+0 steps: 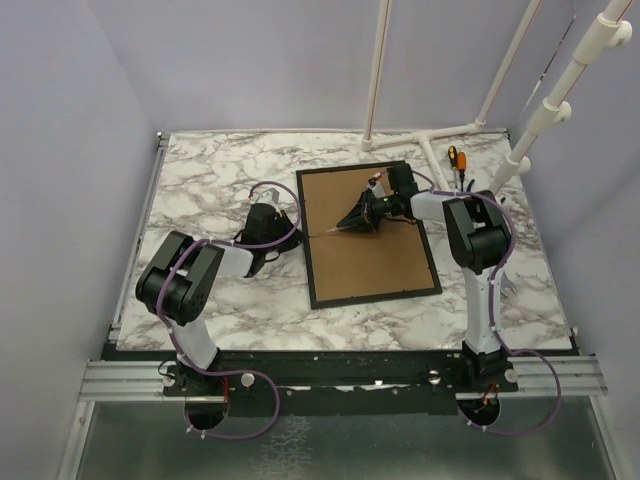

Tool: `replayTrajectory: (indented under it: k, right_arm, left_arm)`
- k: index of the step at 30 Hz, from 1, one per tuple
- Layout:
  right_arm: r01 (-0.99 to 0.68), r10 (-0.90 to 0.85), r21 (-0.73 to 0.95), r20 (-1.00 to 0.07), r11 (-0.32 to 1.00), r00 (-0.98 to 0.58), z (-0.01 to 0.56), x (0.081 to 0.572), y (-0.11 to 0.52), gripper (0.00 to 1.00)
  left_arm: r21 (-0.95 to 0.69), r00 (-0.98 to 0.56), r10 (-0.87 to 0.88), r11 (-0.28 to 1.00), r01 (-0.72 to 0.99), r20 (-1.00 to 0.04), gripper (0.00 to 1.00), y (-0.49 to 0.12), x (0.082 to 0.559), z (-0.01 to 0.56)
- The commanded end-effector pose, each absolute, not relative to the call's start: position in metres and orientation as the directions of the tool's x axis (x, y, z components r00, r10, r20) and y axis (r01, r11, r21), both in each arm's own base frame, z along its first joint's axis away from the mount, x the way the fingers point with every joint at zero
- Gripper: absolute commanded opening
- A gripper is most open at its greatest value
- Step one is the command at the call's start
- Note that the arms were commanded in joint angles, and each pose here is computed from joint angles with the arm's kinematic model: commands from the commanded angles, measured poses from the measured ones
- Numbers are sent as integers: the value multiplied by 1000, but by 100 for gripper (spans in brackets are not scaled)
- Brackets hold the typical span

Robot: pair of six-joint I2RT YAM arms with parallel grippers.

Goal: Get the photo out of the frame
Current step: Release the photo frame item from the photo frame.

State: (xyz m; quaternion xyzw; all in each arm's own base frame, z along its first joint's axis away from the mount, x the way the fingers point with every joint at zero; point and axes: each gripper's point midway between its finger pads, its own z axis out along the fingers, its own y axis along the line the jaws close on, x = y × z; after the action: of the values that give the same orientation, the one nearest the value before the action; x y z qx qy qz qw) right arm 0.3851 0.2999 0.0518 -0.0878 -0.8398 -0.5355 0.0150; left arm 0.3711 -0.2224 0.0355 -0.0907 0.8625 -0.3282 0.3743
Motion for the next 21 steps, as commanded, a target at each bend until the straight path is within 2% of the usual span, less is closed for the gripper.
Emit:
replayTrajectory:
  k: [1, 21]
  right_arm:
    - [134, 79, 873, 109, 470, -991, 39, 362, 331, 1]
    - [51, 76, 839, 12, 542, -997, 75, 359, 346, 1]
  left_arm:
    - [-680, -792, -313, 714, 167, -524, 6, -264, 339, 28]
    - [-686, -796, -305, 705, 180, -522, 6, -270, 330, 29]
